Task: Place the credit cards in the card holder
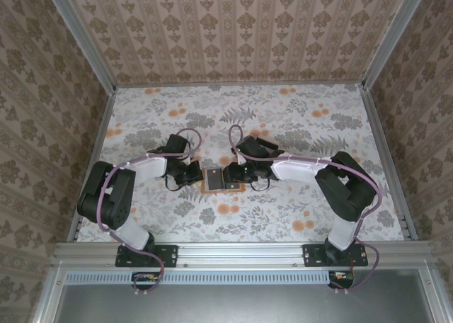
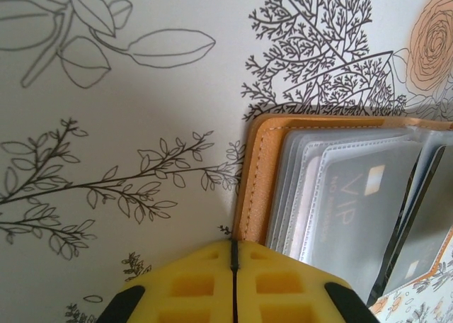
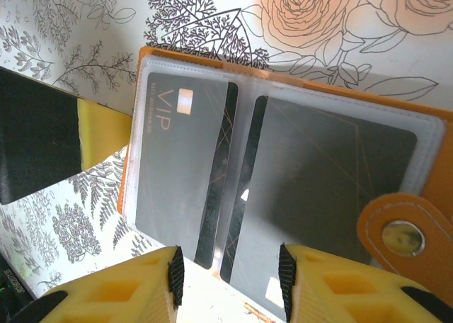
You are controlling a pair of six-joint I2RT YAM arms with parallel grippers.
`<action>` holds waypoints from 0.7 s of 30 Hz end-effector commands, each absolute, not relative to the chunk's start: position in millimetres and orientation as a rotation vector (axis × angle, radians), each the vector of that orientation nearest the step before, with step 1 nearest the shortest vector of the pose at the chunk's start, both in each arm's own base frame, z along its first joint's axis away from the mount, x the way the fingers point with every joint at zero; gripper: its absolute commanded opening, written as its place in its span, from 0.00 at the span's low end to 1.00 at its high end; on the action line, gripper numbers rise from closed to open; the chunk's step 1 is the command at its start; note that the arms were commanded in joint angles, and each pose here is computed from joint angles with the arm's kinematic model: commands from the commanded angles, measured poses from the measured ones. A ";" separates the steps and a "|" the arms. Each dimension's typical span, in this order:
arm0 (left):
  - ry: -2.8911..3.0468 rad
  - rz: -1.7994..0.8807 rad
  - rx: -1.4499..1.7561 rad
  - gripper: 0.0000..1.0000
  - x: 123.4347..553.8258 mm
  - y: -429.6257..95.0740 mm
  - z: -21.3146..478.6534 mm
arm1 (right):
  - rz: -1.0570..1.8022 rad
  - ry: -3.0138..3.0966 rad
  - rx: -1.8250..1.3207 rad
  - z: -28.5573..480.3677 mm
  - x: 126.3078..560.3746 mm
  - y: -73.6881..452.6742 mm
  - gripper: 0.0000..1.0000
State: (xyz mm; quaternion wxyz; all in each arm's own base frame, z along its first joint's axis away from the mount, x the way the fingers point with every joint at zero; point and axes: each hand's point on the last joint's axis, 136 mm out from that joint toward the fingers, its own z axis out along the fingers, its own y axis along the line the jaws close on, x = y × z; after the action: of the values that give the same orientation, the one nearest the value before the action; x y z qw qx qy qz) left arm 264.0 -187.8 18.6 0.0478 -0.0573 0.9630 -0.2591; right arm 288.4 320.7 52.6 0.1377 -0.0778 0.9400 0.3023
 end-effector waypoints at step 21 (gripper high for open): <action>2.951 -0.988 -0.255 0.42 245.0 -199.9 11.7 | 0.748 2.812 -0.232 5.6 274.5 300.6 0.43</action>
State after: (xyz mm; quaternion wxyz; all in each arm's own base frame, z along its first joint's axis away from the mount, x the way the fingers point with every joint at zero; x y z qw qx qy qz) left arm 259.3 -189.2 23.3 0.0437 -0.0718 0.9542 -0.2870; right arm 284.1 305.2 27.3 0.1426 -0.0866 0.9491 0.2673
